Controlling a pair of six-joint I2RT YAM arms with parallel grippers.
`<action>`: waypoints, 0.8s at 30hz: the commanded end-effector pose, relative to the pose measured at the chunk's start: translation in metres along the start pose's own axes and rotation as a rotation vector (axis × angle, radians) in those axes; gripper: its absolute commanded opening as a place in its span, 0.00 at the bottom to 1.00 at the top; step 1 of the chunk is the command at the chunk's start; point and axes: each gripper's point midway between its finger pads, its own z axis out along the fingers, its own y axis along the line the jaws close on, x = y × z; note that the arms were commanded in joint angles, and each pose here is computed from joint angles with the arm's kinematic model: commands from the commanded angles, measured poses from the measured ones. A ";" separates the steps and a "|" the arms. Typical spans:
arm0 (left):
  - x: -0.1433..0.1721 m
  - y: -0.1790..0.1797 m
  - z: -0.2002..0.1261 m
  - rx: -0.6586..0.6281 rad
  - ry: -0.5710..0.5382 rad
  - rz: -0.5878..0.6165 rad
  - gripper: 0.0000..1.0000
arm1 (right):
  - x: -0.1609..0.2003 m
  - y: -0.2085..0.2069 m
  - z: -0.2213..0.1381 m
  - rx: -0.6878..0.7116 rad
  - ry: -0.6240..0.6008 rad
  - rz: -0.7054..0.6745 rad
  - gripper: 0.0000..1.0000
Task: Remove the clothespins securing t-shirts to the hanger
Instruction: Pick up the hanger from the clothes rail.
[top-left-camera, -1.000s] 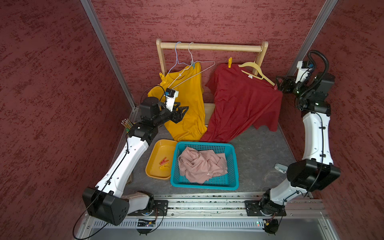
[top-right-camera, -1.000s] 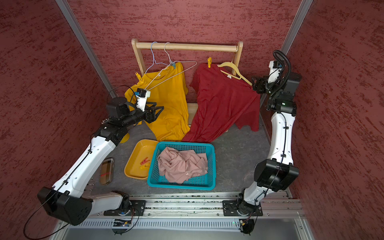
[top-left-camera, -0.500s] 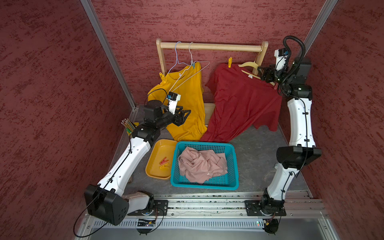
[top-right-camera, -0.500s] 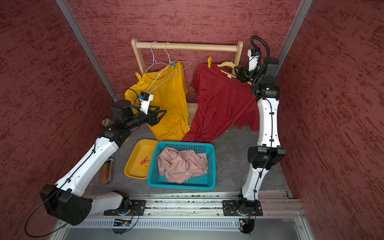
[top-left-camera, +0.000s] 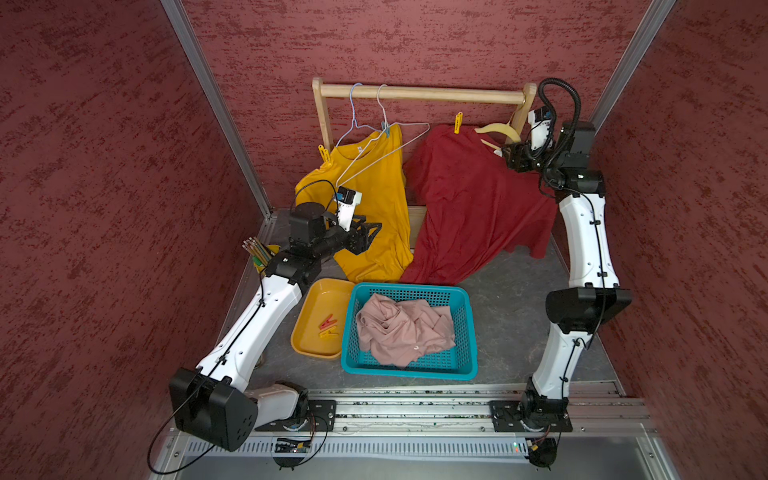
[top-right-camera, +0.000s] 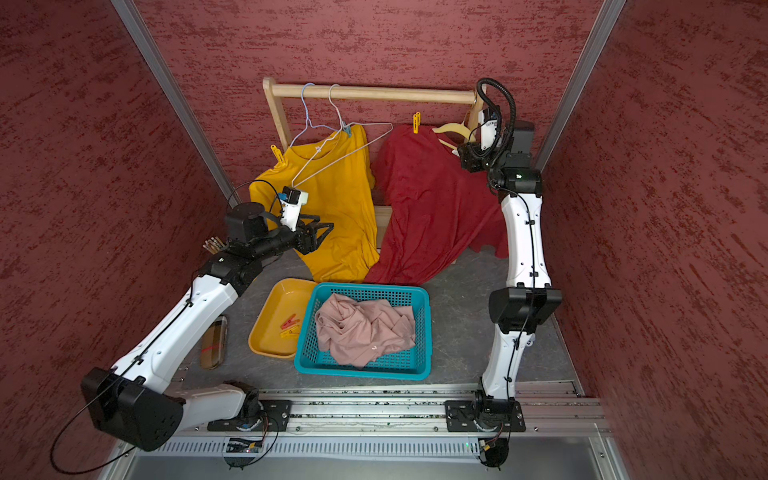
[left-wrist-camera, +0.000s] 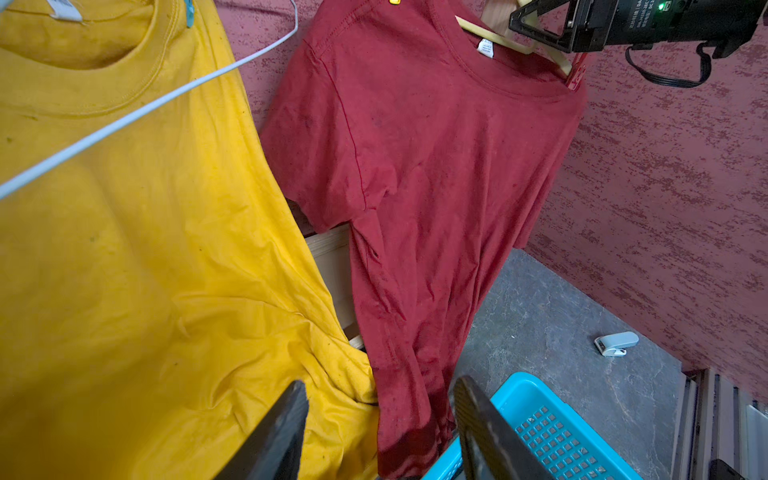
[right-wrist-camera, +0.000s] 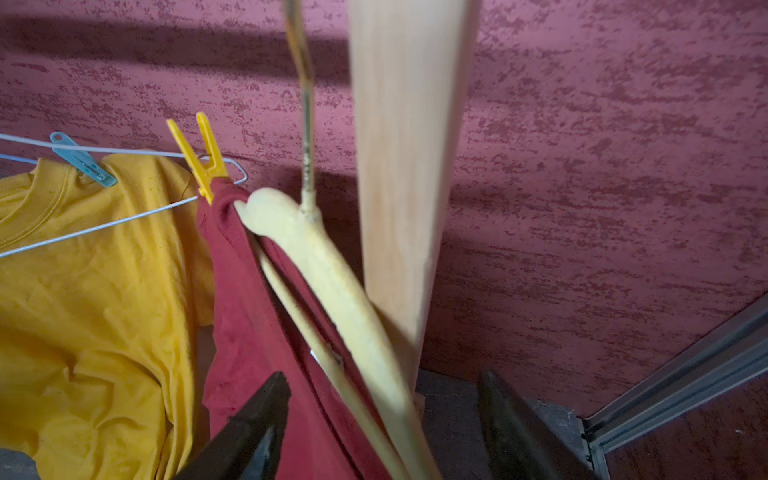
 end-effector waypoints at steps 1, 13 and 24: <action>-0.003 -0.005 -0.007 0.006 -0.017 0.011 0.57 | -0.007 0.010 -0.015 -0.011 0.005 0.002 0.69; 0.001 -0.005 -0.009 0.005 -0.009 0.017 0.57 | -0.019 0.039 -0.026 -0.105 -0.019 0.022 0.35; 0.004 -0.003 -0.011 -0.003 -0.006 0.015 0.57 | -0.014 0.050 -0.024 -0.171 -0.007 0.039 0.18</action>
